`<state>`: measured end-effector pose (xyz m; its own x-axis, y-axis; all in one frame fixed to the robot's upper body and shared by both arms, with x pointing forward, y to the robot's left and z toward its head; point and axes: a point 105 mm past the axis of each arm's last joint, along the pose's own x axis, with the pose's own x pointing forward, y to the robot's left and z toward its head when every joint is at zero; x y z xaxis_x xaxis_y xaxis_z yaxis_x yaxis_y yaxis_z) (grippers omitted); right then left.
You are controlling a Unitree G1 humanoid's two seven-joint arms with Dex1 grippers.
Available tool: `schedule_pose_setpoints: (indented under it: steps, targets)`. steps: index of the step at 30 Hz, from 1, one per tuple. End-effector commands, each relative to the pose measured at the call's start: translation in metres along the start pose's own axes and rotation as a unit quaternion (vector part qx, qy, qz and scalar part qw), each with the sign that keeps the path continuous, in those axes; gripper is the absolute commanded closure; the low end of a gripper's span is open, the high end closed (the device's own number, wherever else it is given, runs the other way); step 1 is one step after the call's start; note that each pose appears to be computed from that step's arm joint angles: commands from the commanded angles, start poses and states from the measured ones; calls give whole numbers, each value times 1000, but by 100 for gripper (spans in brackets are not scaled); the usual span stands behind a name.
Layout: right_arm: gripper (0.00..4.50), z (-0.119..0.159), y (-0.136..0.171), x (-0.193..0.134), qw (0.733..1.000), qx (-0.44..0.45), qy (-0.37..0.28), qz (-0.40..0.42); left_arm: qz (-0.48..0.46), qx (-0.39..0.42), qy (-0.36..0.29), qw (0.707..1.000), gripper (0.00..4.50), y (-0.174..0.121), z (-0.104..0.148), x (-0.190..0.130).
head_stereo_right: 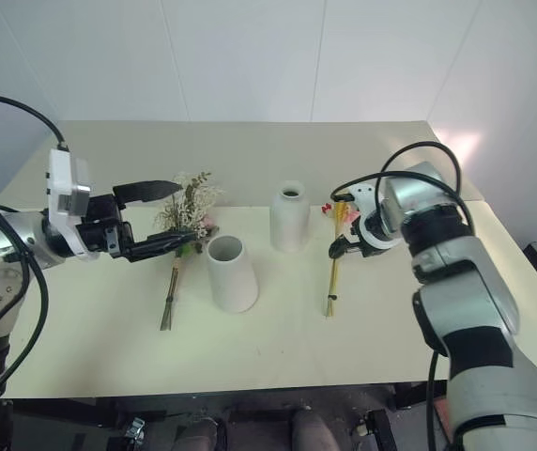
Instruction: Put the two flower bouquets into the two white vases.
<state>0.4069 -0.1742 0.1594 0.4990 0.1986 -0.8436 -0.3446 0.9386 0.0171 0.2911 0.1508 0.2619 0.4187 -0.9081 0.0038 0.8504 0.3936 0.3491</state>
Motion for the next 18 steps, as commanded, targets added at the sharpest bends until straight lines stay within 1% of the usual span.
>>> schedule_pose_setpoints:
  steps: [1,4,8,11,14,18]
  targets:
    - [0,16,-5,-4,999,-20,-25,-17,-1,28,-11,1000,1,-3,9,1]
    - [0,22,0,3,999,-34,-24,-25,3,28,-14,1000,1,-2,8,-2]
    - [0,22,7,12,999,-46,-20,-17,7,28,-11,1000,1,-3,6,-4]
    - [59,22,13,16,998,-52,-17,-12,8,28,-12,999,0,-4,6,-3]
    - [159,20,20,20,998,-56,-7,-1,10,30,-14,999,0,-4,7,-4]
    - [308,16,20,23,999,-51,1,2,12,32,-13,999,0,-3,7,-5]
